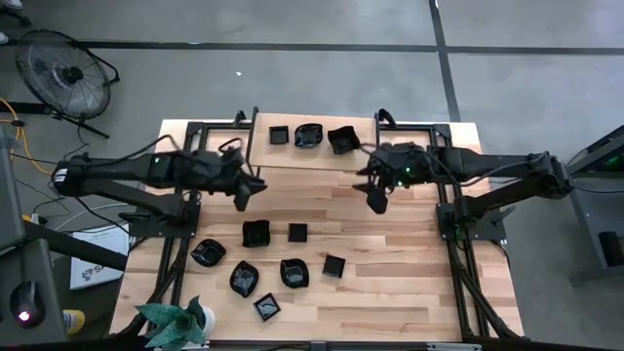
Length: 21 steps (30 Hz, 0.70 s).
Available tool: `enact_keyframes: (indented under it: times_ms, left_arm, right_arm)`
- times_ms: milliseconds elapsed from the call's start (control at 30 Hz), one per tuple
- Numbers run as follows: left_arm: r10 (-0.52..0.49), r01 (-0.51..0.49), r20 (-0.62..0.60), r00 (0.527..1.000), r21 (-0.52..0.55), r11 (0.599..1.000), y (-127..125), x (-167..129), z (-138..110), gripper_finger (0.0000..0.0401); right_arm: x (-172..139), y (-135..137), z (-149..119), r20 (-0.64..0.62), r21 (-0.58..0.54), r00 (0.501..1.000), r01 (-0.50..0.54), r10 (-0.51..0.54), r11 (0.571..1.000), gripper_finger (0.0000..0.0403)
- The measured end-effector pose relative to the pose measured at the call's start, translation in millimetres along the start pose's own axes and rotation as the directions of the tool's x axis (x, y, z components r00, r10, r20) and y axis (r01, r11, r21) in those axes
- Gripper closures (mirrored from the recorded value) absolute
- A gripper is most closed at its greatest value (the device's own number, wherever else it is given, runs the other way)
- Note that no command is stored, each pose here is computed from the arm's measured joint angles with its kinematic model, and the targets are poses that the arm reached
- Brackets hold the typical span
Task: Pick & Place Mini shaped plates
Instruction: Stack the square-shaped plate on the square-shaped plate
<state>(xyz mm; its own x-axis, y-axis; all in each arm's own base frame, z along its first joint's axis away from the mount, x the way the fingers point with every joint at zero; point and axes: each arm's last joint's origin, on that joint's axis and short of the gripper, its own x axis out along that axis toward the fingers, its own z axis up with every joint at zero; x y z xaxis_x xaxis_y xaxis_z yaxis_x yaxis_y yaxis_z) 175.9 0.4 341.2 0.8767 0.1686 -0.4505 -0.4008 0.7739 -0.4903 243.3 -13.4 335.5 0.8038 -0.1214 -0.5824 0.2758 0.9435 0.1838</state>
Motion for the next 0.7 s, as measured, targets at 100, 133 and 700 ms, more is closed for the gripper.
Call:
enact_keyframes:
  times_ms: [100, 133, 700]
  left_arm:
    - [-0.079, 0.080, 0.066, 0.995, -0.012, 0.997, 7, -8, -12, 0.0297]
    - [-0.102, 0.104, 0.087, 0.991, -0.011, 0.995, 10, -11, -16, 0.0297]
    - [-0.296, 0.306, 0.273, 0.915, 0.005, 0.952, 44, -20, -65, 0.0297]
  right_arm:
    - [5, 8, -12, -0.063, 0.026, 0.997, -0.041, 0.043, 0.999, 0.0208]
    - [6, 11, -17, -0.081, 0.042, 0.995, -0.049, 0.053, 0.998, 0.0208]
    - [5, 59, -62, -0.186, 0.305, 0.977, -0.044, 0.105, 0.951, 0.0208]
